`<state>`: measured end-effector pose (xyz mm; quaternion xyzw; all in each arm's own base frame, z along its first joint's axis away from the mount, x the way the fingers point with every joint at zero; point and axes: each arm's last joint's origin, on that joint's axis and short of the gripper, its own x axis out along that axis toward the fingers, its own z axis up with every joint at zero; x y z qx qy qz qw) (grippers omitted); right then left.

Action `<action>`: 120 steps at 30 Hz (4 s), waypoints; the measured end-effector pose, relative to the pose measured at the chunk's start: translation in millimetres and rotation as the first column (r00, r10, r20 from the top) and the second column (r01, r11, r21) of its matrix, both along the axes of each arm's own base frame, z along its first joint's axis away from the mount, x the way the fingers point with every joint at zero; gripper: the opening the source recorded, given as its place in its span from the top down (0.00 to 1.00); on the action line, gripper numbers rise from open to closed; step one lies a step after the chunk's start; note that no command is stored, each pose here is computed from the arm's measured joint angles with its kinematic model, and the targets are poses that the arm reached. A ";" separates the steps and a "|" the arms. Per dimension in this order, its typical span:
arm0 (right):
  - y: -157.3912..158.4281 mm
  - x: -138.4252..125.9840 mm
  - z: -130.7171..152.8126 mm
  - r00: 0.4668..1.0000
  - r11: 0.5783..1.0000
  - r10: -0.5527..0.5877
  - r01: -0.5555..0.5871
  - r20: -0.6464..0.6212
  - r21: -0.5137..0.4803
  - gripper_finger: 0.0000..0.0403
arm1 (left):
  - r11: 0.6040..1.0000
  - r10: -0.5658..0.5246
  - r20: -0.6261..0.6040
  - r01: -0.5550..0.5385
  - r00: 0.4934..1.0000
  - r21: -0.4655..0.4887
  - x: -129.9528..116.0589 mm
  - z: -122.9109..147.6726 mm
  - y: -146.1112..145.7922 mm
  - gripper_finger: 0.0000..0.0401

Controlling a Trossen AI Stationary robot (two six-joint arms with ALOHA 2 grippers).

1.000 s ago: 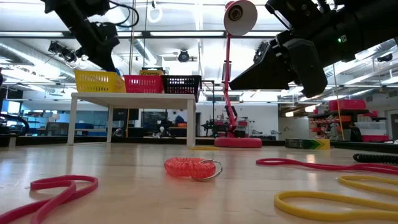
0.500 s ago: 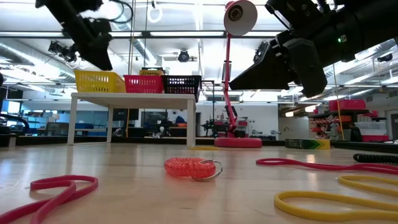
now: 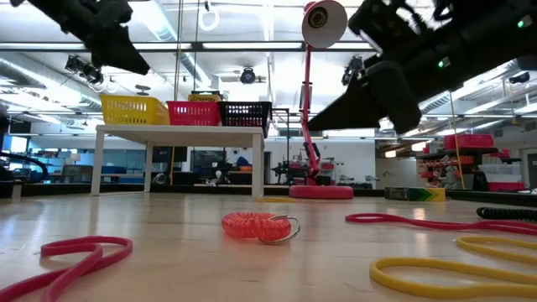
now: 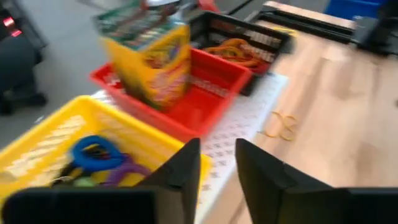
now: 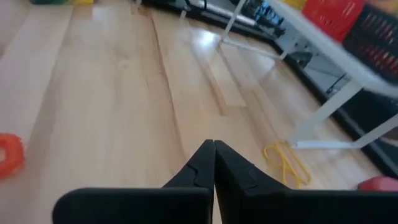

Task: Pick & Place Office Desk Supplies
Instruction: Put the yellow rubber band into the black bin on the shelf

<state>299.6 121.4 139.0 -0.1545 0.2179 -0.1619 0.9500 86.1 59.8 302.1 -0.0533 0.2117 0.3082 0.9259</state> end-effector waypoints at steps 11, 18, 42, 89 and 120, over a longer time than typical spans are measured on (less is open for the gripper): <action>-36.7 5.6 -7.2 0.999 0.990 -0.042 0.039 0.021 0.134 0.99 | 0.938 -0.304 0.130 0.272 0.944 0.215 35.1 -28.0 -18.7 0.95; -87.7 15.3 -11.9 0.993 0.966 -0.109 0.114 -0.036 0.232 0.99 | 0.903 -0.305 0.165 0.229 0.938 0.363 62.3 -43.8 -23.9 0.97; -159.7 52.0 -8.3 0.954 0.897 -0.088 0.201 -0.285 0.394 0.44 | 0.862 -0.406 0.257 0.275 0.877 0.426 89.4 -98.6 -24.5 0.96; -164.4 66.1 0.6 0.920 0.905 0.137 0.034 -0.367 0.423 0.98 | 0.894 -0.392 0.323 0.275 0.861 0.352 90.4 -98.5 -25.6 0.96; -249.0 86.5 203.9 0.994 0.998 -0.069 0.068 -0.084 -0.016 1.00 | 0.918 -0.371 0.375 0.275 0.849 0.285 90.4 -98.5 -25.8 0.96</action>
